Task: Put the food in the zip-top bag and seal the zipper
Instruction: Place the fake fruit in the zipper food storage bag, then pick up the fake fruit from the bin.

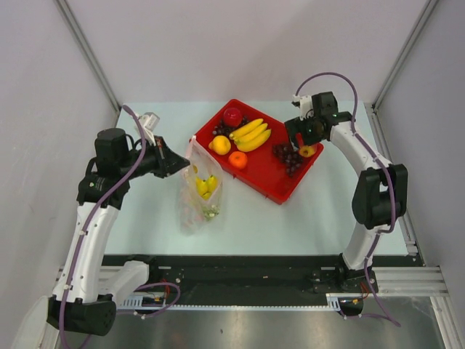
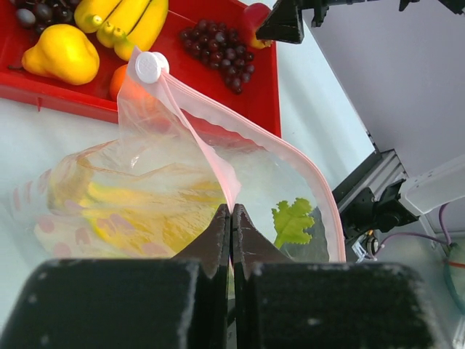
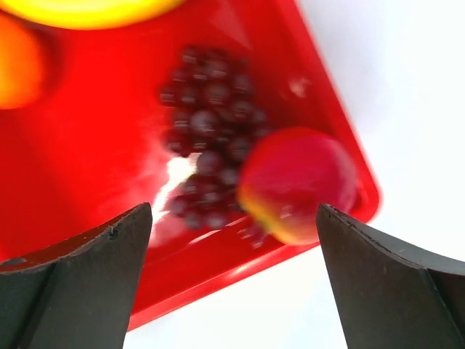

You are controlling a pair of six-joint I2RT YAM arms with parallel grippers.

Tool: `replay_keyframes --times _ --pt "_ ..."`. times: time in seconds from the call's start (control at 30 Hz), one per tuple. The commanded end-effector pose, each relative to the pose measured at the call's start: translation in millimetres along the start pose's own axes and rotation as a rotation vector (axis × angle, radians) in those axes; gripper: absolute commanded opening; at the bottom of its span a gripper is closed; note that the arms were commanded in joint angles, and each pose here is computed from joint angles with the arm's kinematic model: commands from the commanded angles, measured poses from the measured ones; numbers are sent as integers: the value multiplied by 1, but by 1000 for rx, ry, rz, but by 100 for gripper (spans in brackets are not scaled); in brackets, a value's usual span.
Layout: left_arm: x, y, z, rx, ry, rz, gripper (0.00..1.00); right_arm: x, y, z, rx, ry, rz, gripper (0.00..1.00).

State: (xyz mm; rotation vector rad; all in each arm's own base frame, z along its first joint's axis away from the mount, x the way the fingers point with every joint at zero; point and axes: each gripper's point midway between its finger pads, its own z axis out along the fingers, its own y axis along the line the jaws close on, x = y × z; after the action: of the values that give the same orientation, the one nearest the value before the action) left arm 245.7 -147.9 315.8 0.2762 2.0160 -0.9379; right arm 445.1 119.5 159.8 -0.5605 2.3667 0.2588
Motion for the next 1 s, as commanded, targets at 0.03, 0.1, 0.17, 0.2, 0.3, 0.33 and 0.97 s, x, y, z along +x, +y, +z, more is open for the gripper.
replay_keyframes --times 0.03,0.1,0.17,0.2,0.3,0.33,0.97 --pt "-11 6 -1 -34 -40 48 0 5 -35 14 165 79 -56 100" --pt "-11 7 -1 -34 -41 48 0 11 -38 21 177 98 -65 100" --pt "-12 6 -1 -33 -45 49 0 14 -39 29 182 103 -68 100" --pt "-12 7 -1 -35 -44 48 0 17 -44 31 212 115 -76 100" --pt "-13 7 0 -37 -46 49 0 25 -51 39 246 144 -83 100" --pt "-13 7 0 -39 -45 48 0 27 -53 41 254 151 -82 100" --pt "-8 2 -5 -26 -25 65 0 -86 87 -84 -323 -325 -115 47"
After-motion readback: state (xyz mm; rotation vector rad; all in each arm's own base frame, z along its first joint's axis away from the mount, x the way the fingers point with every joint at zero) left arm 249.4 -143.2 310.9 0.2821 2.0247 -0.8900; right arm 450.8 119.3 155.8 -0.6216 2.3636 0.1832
